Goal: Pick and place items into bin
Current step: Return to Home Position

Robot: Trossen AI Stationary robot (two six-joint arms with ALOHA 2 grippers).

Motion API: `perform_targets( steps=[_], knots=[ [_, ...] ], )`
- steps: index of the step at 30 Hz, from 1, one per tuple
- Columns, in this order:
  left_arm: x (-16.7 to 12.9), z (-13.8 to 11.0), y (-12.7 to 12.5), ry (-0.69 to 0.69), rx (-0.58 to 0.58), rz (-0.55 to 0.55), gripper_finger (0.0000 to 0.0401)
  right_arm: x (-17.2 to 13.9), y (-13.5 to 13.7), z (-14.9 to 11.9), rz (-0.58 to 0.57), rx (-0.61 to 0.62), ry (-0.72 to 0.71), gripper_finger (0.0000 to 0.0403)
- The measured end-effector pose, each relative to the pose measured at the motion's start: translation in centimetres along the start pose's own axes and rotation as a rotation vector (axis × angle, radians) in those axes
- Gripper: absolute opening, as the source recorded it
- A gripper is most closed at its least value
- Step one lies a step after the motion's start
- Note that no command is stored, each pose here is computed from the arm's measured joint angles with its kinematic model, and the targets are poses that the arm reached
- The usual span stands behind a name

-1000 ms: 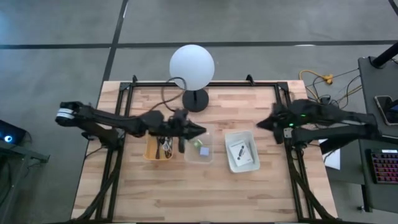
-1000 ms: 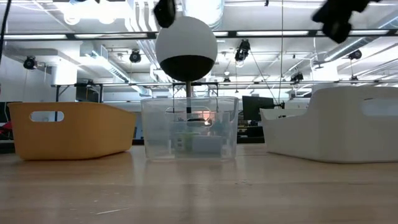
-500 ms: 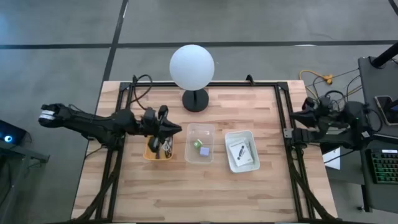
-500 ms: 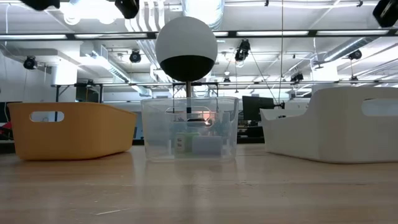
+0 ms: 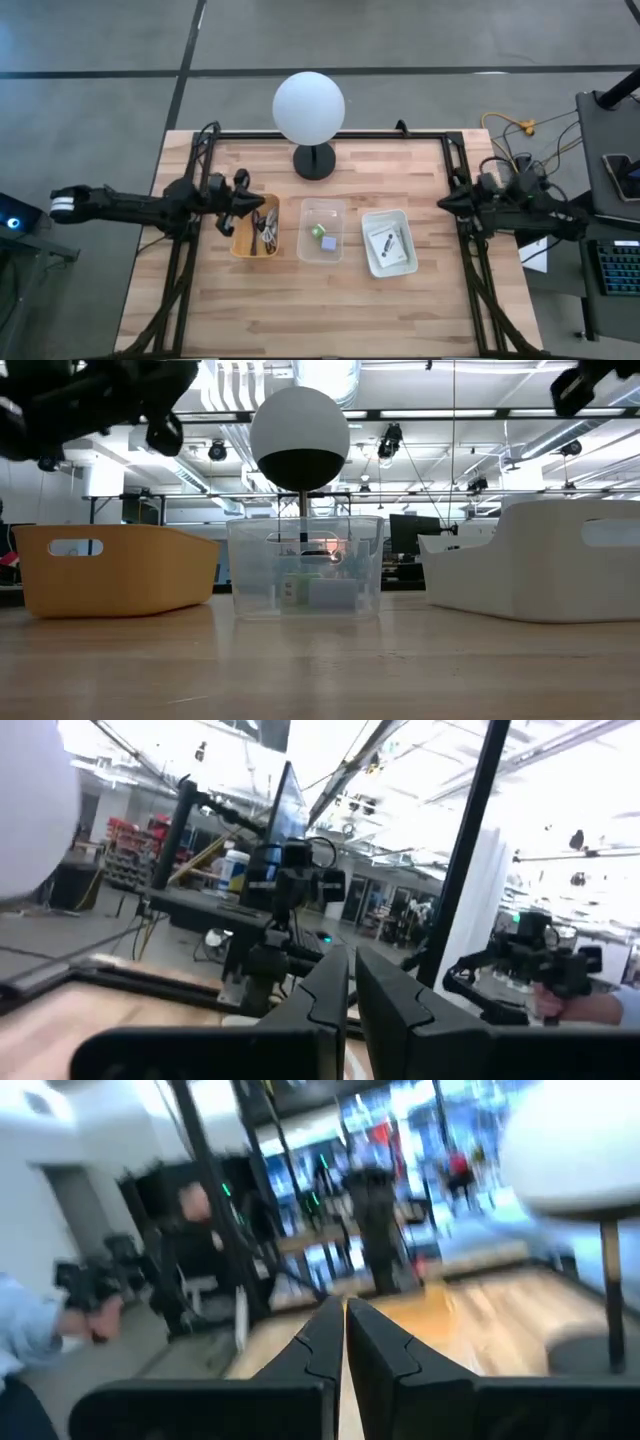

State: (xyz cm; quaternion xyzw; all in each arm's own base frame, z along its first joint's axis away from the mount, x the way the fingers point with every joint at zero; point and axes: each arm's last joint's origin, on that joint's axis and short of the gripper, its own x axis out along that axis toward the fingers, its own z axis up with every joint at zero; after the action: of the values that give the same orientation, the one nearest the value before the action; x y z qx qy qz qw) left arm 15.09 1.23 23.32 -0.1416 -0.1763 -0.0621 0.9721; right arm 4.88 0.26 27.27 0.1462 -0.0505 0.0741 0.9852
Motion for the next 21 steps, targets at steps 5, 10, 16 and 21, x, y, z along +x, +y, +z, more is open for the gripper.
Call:
perform_targets(
  steps=[5, 10, 16, 21],
  knots=[
    [-2.7, -1.2, 0.0, -0.035, -0.007, -0.006, 0.0008, 0.3, -0.5, -1.4, -0.032, 0.035, 0.085, 0.0008],
    [-3.7, -2.7, 0.4, 0.084, -0.059, 0.049, 0.0008, 0.8, -0.9, -2.3, -0.036, 0.02, 0.089, 0.0008],
    [-4.2, -2.3, 0.2, 0.055, -0.05, 0.039, 0.0009, 2.2, -2.0, -4.7, -0.019, 0.028, 0.033, 0.0009],
    [-4.4, -2.1, 0.1, 0.051, -0.05, 0.037, 0.0009, 2.6, -2.4, -5.9, -0.013, 0.062, 0.052, 0.0009]
  ],
)
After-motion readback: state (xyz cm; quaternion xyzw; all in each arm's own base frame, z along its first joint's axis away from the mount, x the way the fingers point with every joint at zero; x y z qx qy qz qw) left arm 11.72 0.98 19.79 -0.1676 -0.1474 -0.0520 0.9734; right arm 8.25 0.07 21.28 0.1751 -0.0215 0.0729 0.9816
